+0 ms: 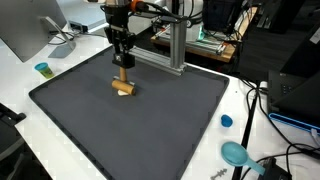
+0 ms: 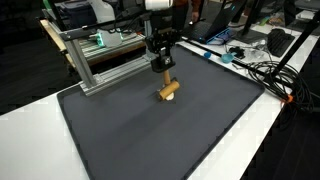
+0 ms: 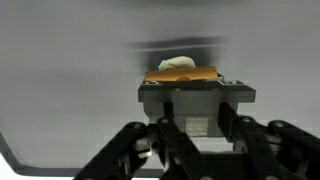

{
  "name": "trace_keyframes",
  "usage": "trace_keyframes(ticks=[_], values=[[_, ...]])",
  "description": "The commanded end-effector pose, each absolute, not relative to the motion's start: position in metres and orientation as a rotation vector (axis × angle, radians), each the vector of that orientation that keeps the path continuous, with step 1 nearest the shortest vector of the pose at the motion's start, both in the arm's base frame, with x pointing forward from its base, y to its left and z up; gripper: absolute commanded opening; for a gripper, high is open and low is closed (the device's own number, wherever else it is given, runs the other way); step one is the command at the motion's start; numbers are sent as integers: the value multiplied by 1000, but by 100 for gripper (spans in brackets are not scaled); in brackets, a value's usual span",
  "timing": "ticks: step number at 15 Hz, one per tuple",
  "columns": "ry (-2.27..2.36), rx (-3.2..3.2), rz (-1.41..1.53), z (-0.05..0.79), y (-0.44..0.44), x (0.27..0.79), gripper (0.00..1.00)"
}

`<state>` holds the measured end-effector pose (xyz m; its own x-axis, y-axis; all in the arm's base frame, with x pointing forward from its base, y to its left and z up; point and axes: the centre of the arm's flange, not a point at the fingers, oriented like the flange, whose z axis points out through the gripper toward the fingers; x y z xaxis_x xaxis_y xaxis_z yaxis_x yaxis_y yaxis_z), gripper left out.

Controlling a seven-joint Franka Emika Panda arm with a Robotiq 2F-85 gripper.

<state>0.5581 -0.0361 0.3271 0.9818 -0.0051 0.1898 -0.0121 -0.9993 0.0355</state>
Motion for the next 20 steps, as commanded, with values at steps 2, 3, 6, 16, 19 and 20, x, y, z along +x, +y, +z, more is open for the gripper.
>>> trace_keyframes(ticks=[2,3,6,16,19,20], values=[[-45,3085,191,318,-43,553,21],[-51,3079,175,318,-44,553,21],[-66,3080,140,320,-45,552,21],[-58,3049,83,308,-43,552,21],[-50,3040,70,310,-40,551,21],[-48,3043,69,310,-40,551,21]])
